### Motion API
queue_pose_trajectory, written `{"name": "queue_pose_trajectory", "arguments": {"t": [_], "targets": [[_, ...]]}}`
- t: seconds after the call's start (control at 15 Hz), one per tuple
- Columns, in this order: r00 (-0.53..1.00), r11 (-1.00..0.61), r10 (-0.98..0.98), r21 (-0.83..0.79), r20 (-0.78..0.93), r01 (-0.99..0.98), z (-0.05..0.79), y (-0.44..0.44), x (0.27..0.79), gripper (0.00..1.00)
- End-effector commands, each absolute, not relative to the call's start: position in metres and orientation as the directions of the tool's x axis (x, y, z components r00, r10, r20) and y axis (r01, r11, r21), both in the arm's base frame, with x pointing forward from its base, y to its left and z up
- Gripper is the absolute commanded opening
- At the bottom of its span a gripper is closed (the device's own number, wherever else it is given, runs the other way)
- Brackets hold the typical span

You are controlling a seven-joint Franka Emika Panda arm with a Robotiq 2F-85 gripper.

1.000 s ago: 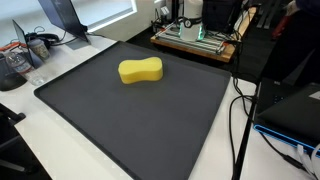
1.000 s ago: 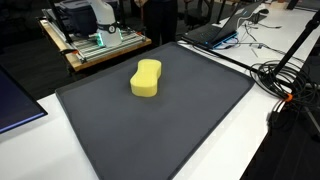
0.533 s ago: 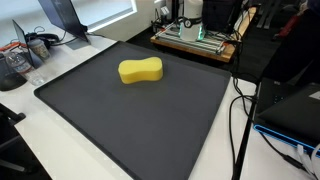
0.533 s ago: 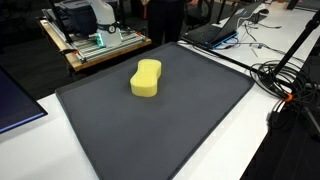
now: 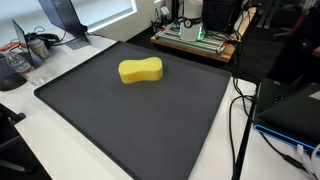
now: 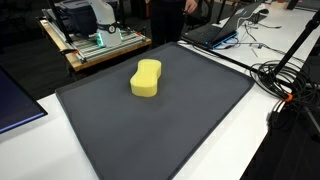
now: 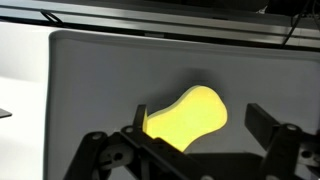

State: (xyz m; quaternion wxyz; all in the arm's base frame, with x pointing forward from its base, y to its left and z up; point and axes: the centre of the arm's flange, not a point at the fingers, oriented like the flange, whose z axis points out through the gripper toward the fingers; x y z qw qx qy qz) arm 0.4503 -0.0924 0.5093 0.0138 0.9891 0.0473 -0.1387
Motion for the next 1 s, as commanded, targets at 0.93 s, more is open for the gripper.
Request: {"name": "queue_pose_trajectory", "arguments": {"t": [0.93], "targets": [[0.739, -0.781, 0.625, -0.197, -0.253, 0.593, 0.53, -0.062, 0.427, 1.0]]}}
